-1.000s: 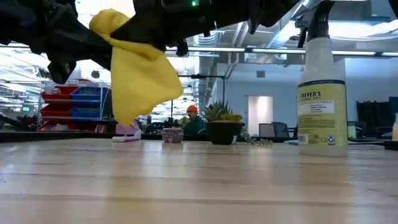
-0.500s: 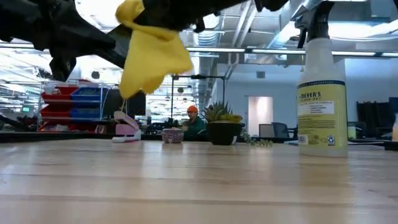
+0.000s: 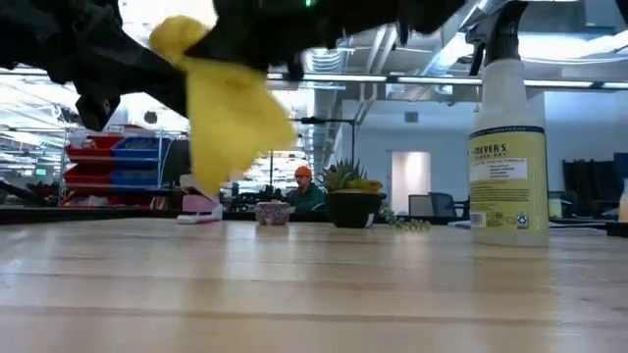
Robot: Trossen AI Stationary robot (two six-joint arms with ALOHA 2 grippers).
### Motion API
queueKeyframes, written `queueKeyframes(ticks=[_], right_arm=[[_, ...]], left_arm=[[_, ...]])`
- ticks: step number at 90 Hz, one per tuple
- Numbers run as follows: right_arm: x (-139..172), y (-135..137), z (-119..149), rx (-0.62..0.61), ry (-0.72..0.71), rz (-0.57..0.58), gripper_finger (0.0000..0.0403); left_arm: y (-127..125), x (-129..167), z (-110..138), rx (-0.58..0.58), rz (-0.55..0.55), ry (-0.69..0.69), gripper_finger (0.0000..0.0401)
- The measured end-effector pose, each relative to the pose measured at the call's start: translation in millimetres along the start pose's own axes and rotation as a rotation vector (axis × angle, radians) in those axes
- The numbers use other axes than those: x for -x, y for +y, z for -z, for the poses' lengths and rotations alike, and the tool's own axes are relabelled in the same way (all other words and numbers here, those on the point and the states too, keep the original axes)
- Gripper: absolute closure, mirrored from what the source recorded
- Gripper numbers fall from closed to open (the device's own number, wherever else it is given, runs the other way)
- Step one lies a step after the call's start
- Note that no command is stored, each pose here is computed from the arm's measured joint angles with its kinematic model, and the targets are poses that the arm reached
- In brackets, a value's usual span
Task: Apply microfiber cloth
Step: Wipe the front of the cellphone with the yellow microfiber cloth
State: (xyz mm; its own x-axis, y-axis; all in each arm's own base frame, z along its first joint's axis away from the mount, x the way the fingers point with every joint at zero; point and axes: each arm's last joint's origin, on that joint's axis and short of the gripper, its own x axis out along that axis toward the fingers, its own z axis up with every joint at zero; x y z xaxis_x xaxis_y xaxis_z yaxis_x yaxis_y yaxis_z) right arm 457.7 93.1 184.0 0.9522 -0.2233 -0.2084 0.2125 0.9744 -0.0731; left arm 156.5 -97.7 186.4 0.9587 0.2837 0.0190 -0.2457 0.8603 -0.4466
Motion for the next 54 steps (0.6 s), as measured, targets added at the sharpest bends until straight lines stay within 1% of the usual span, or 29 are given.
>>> queueKeyframes(ticks=[11,18,23,29,35,40,46,54], right_arm=[[-2.9,11.4,17.4,-0.031,0.034,-0.004,0.0403],[-1.0,15.8,23.3,-0.032,0.079,-0.007,0.0403],[1.2,18.4,29.5,-0.016,0.134,-0.015,0.0403],[6.3,23.5,42.7,0.029,0.221,-0.001,0.0403],[9.8,27.7,55.0,0.07,0.29,0.008,0.0403],[13.3,29.8,52.1,0.063,0.294,0.034,0.0403],[18.8,36.3,46.6,0.049,0.29,0.044,0.0403],[26.6,47.4,55.1,0.085,0.328,0.028,0.0403]], left_arm=[[0.3,0.2,0.3,-0.009,0.002,0.004,0.0386],[0.4,0.3,0.3,-0.014,0.003,0.005,0.0386],[0.0,0.6,-2.2,0.001,0.001,-0.009,0.0386],[-3.8,0.3,-10.4,0.063,0.013,-0.047,0.0386],[-4.5,1.3,-13.0,0.055,0.032,-0.051,0.0386],[-3.4,2.2,-12.7,0.017,0.031,-0.049,0.0386],[-4.4,4.6,-18.2,0.021,0.039,-0.07,0.0386],[-5.2,6.3,-22.8,0.018,0.053,-0.081,0.0386]])
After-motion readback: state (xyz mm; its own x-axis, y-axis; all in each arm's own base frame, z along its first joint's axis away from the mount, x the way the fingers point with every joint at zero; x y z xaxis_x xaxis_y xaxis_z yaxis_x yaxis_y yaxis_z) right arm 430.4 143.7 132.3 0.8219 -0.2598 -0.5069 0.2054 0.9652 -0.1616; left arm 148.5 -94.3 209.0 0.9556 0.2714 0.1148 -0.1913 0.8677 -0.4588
